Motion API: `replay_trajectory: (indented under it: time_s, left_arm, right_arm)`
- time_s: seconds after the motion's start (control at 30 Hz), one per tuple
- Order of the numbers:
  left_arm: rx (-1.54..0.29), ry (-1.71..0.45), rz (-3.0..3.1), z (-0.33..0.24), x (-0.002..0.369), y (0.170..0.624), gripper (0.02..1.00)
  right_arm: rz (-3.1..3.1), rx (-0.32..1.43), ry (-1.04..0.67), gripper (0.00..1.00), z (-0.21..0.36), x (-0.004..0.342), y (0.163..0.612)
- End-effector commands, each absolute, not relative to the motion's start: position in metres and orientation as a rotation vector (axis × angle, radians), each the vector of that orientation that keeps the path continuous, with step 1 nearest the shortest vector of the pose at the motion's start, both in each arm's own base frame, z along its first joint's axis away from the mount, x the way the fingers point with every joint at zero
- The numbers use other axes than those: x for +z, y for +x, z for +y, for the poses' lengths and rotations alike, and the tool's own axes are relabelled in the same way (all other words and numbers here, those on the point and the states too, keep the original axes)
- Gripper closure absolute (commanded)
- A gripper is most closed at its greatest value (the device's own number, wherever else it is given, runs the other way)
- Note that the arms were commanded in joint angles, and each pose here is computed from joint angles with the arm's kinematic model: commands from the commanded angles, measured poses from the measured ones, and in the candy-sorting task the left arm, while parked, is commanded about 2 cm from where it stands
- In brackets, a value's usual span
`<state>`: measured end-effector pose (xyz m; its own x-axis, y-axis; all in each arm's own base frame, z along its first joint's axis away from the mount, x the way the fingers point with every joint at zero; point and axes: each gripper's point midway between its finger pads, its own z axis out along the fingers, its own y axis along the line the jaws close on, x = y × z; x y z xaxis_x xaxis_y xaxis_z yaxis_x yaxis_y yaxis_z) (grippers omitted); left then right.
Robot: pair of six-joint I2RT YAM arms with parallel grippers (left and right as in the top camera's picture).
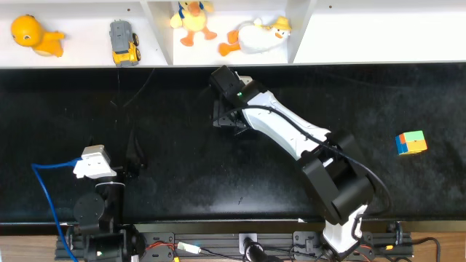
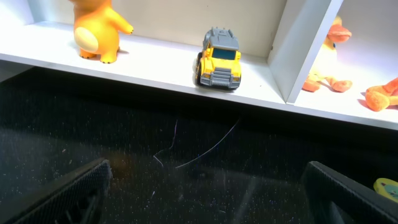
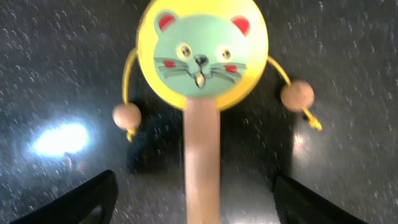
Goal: Store Toys
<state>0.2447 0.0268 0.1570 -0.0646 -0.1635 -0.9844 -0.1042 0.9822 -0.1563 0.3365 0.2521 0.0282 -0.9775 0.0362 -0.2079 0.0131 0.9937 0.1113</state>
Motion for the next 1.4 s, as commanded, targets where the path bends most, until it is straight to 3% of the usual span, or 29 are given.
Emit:
replay_trajectory:
  time_s: [0.03, 0.23, 0.53, 0.67, 0.87, 1.2, 1.4]
  left_arm:
    - [-0.041, -0.178, 1.633, 0.025, 0.158, 0.245, 0.020]
    - [-0.041, -0.178, 1.633, 0.025, 0.158, 0.245, 0.020]
    - [-0.041, -0.178, 1.633, 0.025, 0.158, 0.245, 0.020]
    - [-0.041, -0.178, 1.633, 0.025, 0.158, 0.245, 0.023]
    - [-0.041, -0.178, 1.633, 0.025, 0.158, 0.245, 0.020]
    - [-0.041, -0.178, 1.633, 0.025, 0.158, 0.245, 0.023]
    - [-0.041, -0.178, 1.633, 0.025, 0.158, 0.245, 0.020]
  right_arm:
    - [2.954, 0.130, 0.002, 0.288, 0.255, 0.009, 0.336]
    - [2.966, 0.117, -0.005, 0.586, 0.254, 0.004, 0.335]
    - [2.986, 0.106, 0.001, 0.794, 0.251, 0.003, 0.330]
    - [3.024, 0.134, 0.013, 0.954, 0.253, 0.003, 0.323]
    - [3.086, 0.209, 0.113, 0.956, 0.256, 0.022, 0.318]
    - [2.970, 0.159, 0.291, 0.956, 0.202, 0.111, 0.338]
    - [2.963, 0.041, 0.146, 0.956, 0.133, 0.155, 0.326]
